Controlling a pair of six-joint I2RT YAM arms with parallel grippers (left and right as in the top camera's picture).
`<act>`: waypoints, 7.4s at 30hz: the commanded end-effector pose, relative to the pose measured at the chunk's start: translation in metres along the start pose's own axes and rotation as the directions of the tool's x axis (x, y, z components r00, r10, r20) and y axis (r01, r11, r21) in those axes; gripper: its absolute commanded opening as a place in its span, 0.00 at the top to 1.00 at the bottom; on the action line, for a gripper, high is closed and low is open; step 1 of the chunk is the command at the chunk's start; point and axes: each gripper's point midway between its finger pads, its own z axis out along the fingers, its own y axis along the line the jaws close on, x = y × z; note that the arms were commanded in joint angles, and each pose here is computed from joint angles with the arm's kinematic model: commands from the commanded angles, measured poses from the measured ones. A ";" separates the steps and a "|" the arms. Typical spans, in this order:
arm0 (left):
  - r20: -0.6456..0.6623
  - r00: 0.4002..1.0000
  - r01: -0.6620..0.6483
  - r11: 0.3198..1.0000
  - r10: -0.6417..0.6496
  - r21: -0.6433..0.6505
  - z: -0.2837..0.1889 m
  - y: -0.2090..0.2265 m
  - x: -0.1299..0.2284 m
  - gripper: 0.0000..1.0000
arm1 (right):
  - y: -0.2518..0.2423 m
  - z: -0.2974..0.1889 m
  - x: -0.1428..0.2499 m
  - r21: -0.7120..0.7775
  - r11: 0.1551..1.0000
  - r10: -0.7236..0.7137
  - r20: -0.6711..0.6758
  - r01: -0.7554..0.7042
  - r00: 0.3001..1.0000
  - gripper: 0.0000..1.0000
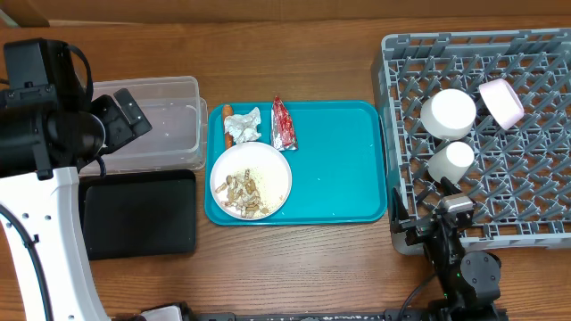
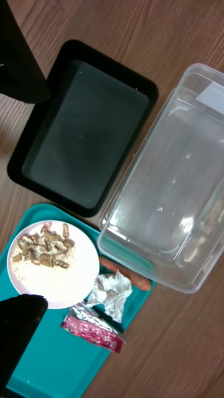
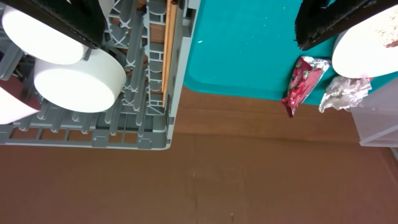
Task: Sort waste into correct bins and load items into the dishwasher
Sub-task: 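Withdraw the right gripper from the rack to its rest position, then reach the left gripper to the red wrapper on the teal tray and grasp it, then carry the red wrapper into the clear plastic bin and release, then grasp the crumpled foil wrapper on the tray with the left gripper, then drop the foil wrapper into the clear plastic bin, then grasp the carrot piece on the teal tray with the left gripper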
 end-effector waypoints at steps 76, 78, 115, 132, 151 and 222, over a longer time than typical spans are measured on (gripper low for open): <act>-0.146 0.783 -0.564 0.790 0.604 0.242 0.262 -0.292 0.144 0.94 | 0.000 0.000 -0.002 0.000 1.000 -0.005 0.014 0.005 1.000 0.00; -0.107 0.795 -0.559 0.789 0.598 0.257 0.236 -0.300 0.128 0.96 | 0.000 0.000 -0.002 0.000 1.000 -0.005 0.014 0.005 1.000 0.00; -0.277 0.961 -0.109 0.887 -0.022 -0.448 0.142 -0.010 0.052 0.96 | 0.000 0.000 -0.002 0.000 1.000 -0.005 0.014 0.005 1.000 0.00; -0.049 0.994 -0.095 0.988 0.101 0.122 0.170 -0.100 -0.050 0.32 | 0.000 0.000 -0.002 0.000 1.000 -0.005 0.014 0.005 1.000 0.00; -0.214 0.697 -0.706 0.708 0.684 -0.034 0.293 -0.201 0.095 0.32 | 0.000 0.000 -0.002 0.000 1.000 -0.005 0.014 0.005 1.000 0.00; -0.327 0.868 -0.451 0.869 0.373 -0.205 0.319 -0.156 0.073 0.47 | 0.000 0.000 -0.002 0.000 1.000 -0.005 0.014 0.005 1.000 0.00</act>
